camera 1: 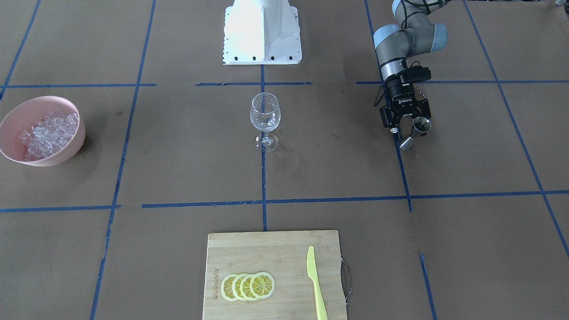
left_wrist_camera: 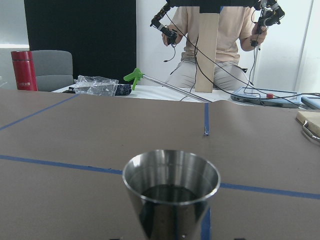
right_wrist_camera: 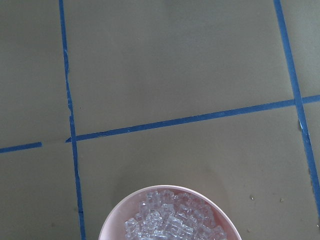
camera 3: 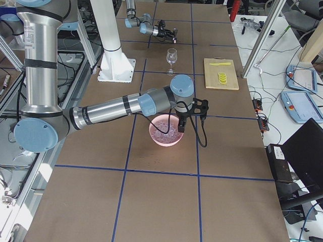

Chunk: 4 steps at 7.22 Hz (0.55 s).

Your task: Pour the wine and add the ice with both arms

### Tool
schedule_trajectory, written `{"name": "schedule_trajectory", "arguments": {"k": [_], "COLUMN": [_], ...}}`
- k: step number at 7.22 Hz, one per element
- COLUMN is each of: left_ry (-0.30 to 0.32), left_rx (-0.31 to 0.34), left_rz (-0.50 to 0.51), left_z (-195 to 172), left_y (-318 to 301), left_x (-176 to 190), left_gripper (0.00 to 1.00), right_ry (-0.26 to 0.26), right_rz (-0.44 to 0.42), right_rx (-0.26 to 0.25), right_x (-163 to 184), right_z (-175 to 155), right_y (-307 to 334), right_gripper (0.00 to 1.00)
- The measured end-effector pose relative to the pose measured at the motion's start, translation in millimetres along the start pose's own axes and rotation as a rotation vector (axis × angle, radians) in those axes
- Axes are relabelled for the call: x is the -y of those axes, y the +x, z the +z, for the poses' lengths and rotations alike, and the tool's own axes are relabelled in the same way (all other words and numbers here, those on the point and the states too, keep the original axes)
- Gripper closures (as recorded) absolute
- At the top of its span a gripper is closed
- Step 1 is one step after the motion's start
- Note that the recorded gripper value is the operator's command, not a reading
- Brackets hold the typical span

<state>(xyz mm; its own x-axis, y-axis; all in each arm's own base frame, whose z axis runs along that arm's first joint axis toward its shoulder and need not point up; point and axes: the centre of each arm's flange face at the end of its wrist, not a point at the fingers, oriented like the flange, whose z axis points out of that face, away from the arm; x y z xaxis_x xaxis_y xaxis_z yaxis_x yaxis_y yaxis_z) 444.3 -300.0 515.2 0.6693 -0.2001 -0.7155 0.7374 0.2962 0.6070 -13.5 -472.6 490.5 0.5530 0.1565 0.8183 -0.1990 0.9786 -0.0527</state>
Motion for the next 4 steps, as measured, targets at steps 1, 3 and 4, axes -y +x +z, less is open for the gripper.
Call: {"name": "schedule_trajectory", "arguments": {"k": [1,3,4], "left_ry": [0.006,0.010,0.009], "left_rx": [0.007,0.013,0.012], "left_rz": [0.001,0.000,-0.001], "left_z": [4.0,7.6,7.8], "left_y": [-1.9,-3.5,-2.8], "left_x": [2.1,2.0,0.9], "left_gripper": [0.51,0.63,0.73], "right_ry": [-0.001,-0.002,-0.002], "right_rz": [0.000,-0.002,-0.003], "right_rx": [0.000,-0.001,-0.002], "right_x": [-0.5,-0.4,-0.3], "right_z": [0.5,1.7,2.1], "right_y": [-2.4,-4.2,-4.6], "right_gripper": [0.00,0.00,0.00]}}
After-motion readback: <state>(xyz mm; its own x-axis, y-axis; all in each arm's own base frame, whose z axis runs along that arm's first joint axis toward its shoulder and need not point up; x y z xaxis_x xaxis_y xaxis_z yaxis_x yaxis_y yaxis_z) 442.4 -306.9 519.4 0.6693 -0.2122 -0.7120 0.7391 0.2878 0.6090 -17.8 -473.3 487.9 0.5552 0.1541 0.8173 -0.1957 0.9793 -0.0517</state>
